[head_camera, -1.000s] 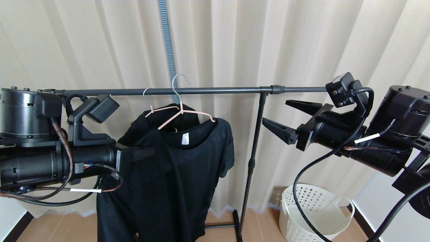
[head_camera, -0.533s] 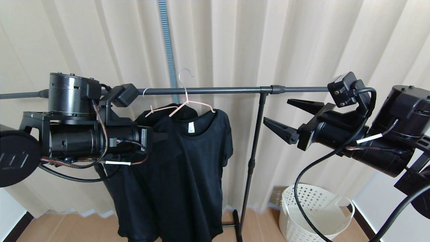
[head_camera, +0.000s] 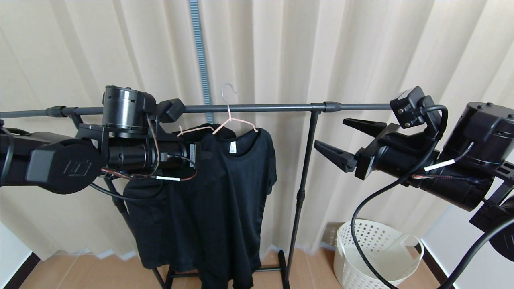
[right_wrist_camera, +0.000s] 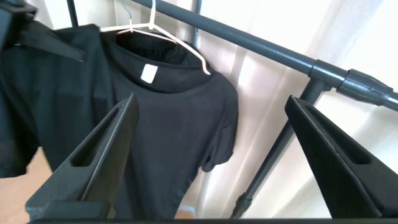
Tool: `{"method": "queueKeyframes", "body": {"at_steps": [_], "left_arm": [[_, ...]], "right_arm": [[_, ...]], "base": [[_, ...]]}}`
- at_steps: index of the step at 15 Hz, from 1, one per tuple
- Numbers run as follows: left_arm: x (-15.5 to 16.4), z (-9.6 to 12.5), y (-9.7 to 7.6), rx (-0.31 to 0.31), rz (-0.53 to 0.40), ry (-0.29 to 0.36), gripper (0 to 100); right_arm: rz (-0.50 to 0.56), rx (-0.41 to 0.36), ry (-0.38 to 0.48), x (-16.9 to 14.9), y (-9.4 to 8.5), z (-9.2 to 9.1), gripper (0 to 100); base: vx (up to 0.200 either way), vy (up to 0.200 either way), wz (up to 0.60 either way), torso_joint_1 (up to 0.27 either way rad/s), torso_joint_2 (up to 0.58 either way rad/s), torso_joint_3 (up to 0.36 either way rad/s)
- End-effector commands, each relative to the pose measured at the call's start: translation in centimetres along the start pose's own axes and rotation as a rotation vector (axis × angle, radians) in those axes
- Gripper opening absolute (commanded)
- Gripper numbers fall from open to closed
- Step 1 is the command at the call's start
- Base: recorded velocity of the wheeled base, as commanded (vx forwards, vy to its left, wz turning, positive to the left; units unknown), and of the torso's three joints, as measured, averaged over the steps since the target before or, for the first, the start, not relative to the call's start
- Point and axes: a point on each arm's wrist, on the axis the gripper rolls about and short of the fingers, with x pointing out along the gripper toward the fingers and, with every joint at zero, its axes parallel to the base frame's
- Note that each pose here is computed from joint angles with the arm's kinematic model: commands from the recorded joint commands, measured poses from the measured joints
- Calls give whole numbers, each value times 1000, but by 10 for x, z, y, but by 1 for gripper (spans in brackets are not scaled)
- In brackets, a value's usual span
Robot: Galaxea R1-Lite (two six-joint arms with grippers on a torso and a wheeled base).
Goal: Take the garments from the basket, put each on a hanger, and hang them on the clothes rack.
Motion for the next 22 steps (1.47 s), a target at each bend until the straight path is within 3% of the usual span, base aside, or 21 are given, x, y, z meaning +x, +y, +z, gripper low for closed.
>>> {"method": "queueKeyframes", "body": {"at_steps": [1, 9, 22], "left_arm": [[18, 3, 5, -11, 1, 5, 0], [51, 10, 14, -22, 8, 35, 0], [56, -8, 16, -41, 14, 95, 0]], "right_arm": [[-1, 0, 1, 0, -1, 0, 100], [-3, -11, 4, 1, -1, -1, 100], [-1, -7, 19, 3, -1, -6, 100]], "base": [[0, 0, 0, 0, 0, 0], [0, 0, 0, 0, 0, 0], [0, 0, 0, 0, 0, 0]]}}
